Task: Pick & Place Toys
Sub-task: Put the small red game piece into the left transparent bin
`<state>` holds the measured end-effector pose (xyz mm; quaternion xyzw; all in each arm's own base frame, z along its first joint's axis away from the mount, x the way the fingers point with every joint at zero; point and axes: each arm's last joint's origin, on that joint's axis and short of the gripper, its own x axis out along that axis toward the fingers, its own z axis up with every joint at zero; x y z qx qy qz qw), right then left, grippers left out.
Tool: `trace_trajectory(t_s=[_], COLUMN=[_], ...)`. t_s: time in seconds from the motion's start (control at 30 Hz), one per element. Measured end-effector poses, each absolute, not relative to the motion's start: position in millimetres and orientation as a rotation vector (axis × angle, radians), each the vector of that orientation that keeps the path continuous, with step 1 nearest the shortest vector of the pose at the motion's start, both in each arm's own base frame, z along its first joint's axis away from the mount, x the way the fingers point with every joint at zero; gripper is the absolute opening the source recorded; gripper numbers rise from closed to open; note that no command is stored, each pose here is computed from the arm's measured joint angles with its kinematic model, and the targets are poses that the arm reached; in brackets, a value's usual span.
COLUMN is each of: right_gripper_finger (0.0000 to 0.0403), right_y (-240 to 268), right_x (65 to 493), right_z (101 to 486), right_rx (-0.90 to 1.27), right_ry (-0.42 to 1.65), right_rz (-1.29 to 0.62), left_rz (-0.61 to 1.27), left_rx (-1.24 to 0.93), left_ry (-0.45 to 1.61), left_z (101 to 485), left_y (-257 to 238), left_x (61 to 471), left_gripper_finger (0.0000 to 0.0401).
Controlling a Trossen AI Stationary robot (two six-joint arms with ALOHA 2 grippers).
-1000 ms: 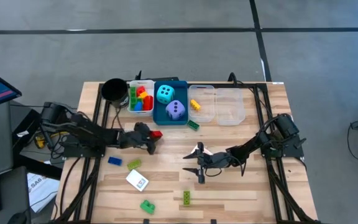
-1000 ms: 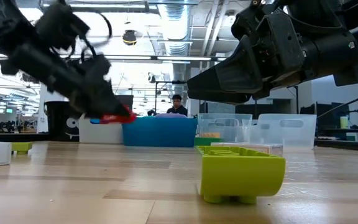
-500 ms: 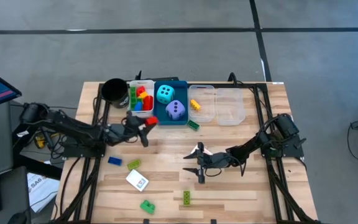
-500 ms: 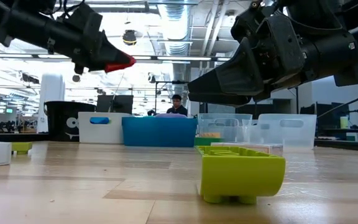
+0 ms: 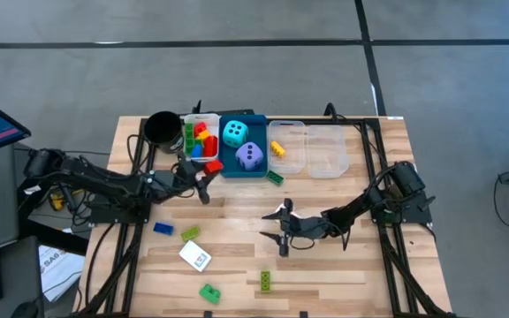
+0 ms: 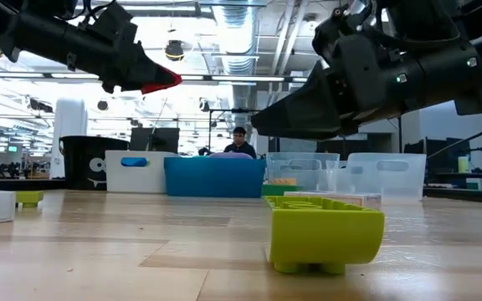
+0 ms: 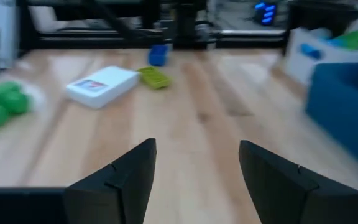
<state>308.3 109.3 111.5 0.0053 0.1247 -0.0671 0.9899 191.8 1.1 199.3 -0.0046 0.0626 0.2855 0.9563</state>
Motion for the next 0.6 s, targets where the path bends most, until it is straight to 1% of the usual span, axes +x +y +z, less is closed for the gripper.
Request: trace_trajectory(t_s=[0.07, 0.17, 0.33, 0.47, 0.6], right_gripper_finger=[0.0226, 0.0226, 0.0226, 0.0226, 0.0226], right_y=[107, 99, 84, 78, 73], right_x=[308, 310, 314, 314, 312], right_z=[112, 112, 111, 105, 98], right_rx=[-0.025, -0.057, -0.048, -0.028, -0.022], right_ry=[0.245, 0.241, 0.256, 0.304, 0.371], right_rz=[-0.194, -0.272, -0.324, -0.347, -0.371], left_rz=[0.508, 0.352, 0.076, -0.113, -0.226], left_rx=[0.015, 0.088, 0.221, 0.264, 0.304], left_ry=[0.139, 0.161, 0.147, 0.046, -0.145], left_z=[199, 199, 200, 208, 224], left_y=[1, -2, -9, -15, -19], left_x=[193, 195, 197, 197, 196], left_gripper_finger=[0.0137, 0.0137, 0.0137, 0.0138, 0.0138])
